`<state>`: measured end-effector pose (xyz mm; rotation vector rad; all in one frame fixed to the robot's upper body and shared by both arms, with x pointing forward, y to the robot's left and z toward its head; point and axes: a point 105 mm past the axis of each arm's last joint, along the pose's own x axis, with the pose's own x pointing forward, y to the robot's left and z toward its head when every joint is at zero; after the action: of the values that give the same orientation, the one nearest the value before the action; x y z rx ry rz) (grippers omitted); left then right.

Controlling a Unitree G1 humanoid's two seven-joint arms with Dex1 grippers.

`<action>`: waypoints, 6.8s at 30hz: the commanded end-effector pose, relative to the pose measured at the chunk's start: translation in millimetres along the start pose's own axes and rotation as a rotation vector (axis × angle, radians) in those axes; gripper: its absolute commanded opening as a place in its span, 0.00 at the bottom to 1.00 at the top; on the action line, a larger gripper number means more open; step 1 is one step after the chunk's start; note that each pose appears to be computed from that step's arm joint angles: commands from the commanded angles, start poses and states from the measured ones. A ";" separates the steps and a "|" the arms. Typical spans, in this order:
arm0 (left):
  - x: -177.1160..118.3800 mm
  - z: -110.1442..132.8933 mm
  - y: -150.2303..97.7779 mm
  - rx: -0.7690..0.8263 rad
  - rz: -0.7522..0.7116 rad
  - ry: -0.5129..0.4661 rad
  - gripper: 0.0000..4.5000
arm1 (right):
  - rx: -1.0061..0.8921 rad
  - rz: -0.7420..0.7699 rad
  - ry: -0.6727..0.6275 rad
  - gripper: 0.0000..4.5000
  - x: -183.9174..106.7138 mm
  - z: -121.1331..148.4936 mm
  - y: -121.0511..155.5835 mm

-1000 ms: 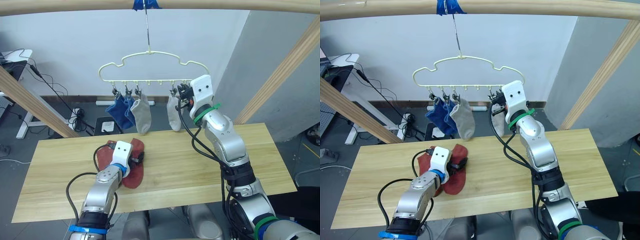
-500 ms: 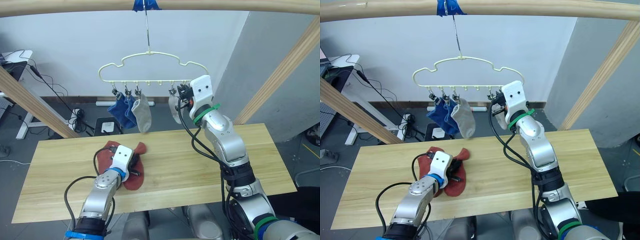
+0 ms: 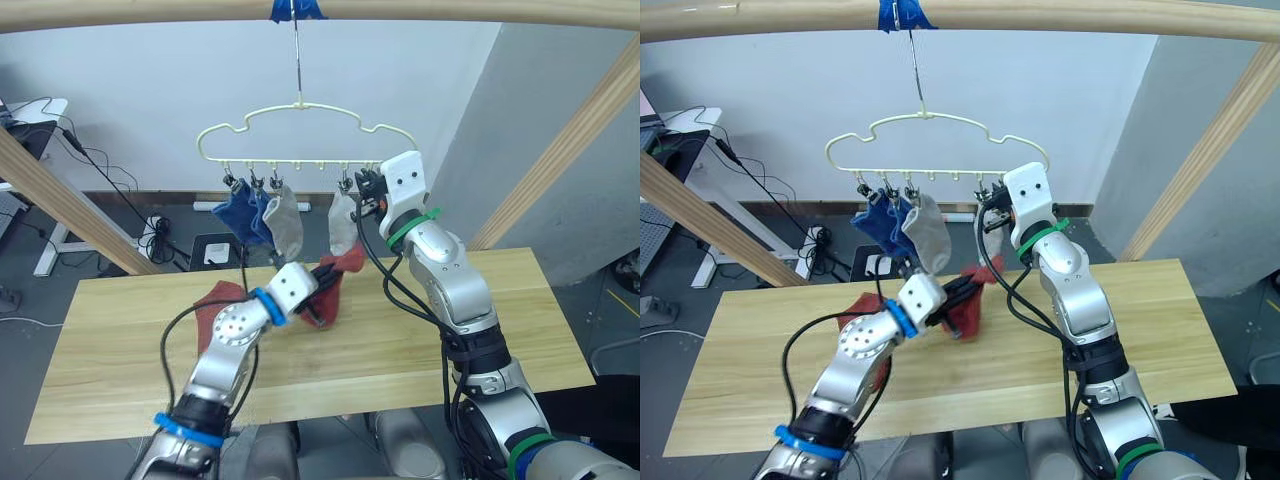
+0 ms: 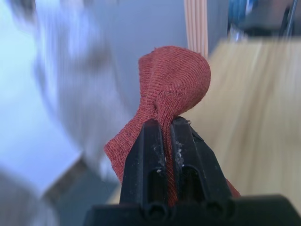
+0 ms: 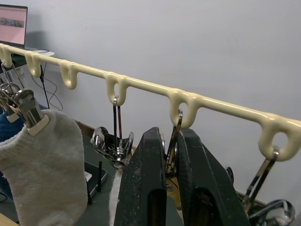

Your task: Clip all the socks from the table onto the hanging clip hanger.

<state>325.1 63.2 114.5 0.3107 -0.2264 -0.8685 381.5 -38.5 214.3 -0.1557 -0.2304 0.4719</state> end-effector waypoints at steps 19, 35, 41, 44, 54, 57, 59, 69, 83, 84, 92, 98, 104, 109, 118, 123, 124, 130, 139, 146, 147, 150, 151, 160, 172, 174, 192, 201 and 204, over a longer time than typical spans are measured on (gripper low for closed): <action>39.9 22.9 22.6 0.051 0.278 -0.122 0.00 | 0.001 -0.019 -0.060 0.00 -3.2 19.1 -4.5; 42.8 31.0 25.1 0.060 0.317 -0.158 0.00 | 0.056 -0.014 -0.029 0.00 -2.1 14.5 -1.9; 44.2 32.1 26.5 0.062 0.325 -0.161 0.00 | 0.079 -0.013 -0.017 0.00 -2.6 13.0 -1.1; 44.7 32.9 26.8 0.061 0.328 -0.163 0.00 | 0.096 -0.016 -0.025 0.08 -3.4 14.4 -1.4; 46.3 33.9 28.1 0.063 0.335 -0.164 0.00 | 0.058 -0.006 -0.026 0.73 -7.8 17.5 -1.9; 46.2 34.4 28.5 0.064 0.342 -0.168 0.00 | 0.032 0.013 -0.036 0.73 -14.1 22.2 -0.5; 46.6 31.6 27.8 0.050 0.336 -0.158 0.00 | 0.014 0.026 -0.039 0.73 -19.2 24.8 0.9; 47.7 24.5 19.7 -0.014 0.268 -0.138 0.35 | -0.033 0.081 -0.036 0.73 -45.3 33.1 10.4; 14.9 33.4 14.7 -0.053 0.058 -0.146 0.87 | -0.082 -0.017 -0.076 0.73 -58.4 38.7 -8.5; 11.5 35.8 16.9 -0.056 0.049 -0.147 0.87 | -0.084 -0.036 -0.077 0.73 -58.0 38.3 -11.0; -6.8 56.6 34.7 -0.056 0.015 -0.138 0.87 | -0.046 -0.131 -0.025 0.73 -51.8 22.0 -25.0; -9.2 58.3 39.1 -0.042 0.024 -0.123 0.88 | -0.016 -0.136 0.006 0.54 -47.5 14.6 -25.7; -6.9 57.5 36.3 -0.038 0.020 -0.120 0.88 | -0.008 -0.149 0.024 0.54 -42.3 9.3 -26.6; -5.1 56.6 34.2 -0.026 0.013 -0.115 0.88 | -0.007 -0.170 0.027 0.54 -32.4 7.3 -30.4; -5.4 55.3 34.1 -0.012 0.007 -0.104 0.88 | -0.004 -0.215 0.016 0.54 -20.1 5.7 -39.3; -5.5 54.6 34.0 -0.008 0.009 -0.101 0.88 | 0.009 -0.257 0.014 0.54 -19.4 4.2 -45.6; -5.3 54.6 33.6 -0.008 0.008 -0.101 0.88 | 0.014 -0.265 0.011 0.54 -19.7 4.3 -46.6; -3.9 54.7 31.6 -0.006 0.001 -0.101 0.88 | 0.067 -0.283 0.009 0.54 -19.0 5.4 -48.2; -3.1 55.6 28.8 0.000 -0.006 -0.104 0.88 | 0.155 -0.256 0.000 0.54 -9.7 10.0 -40.0; -2.3 54.3 27.6 -0.001 -0.011 -0.101 0.88 | 0.198 -0.232 -0.001 0.54 -6.4 11.1 -34.4; -2.2 54.1 27.6 -0.002 -0.011 -0.101 0.88 | 0.205 -0.230 0.000 0.54 -6.2 10.9 -33.9; -1.9 53.5 27.4 -0.002 -0.012 -0.099 0.88 | 0.225 -0.226 0.004 0.54 -6.0 10.3 -32.7; -1.9 53.3 27.3 -0.002 -0.012 -0.099 0.88 | 0.229 -0.225 0.004 0.54 -5.8 10.3 -32.3; -2.0 51.5 27.2 -0.003 -0.009 -0.093 0.88 | 0.242 -0.215 0.003 0.54 -3.0 11.7 -27.7; -1.0 50.4 25.5 -0.006 -0.014 -0.091 0.88 | 0.242 -0.236 0.004 0.54 -6.6 10.3 -30.4; -0.6 50.2 25.2 -0.006 -0.016 -0.090 0.88 | 0.244 -0.231 0.010 0.54 -6.9 8.7 -29.6; -0.3 49.1 26.3 -0.003 -0.015 -0.084 0.88 | 0.244 -0.184 0.028 0.50 -3.6 3.8 -19.7; -1.0 47.9 25.1 -0.005 -0.016 -0.080 0.88 | 0.223 -0.174 0.026 0.27 -3.2 4.6 -17.8; -1.1 47.7 25.2 -0.004 -0.015 -0.078 0.88 | 0.198 -0.156 0.023 0.27 -2.0 5.1 -15.6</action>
<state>330.4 74.1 161.5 0.2639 -0.2599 -0.8893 387.7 -56.0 211.5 0.0554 -0.1225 0.3168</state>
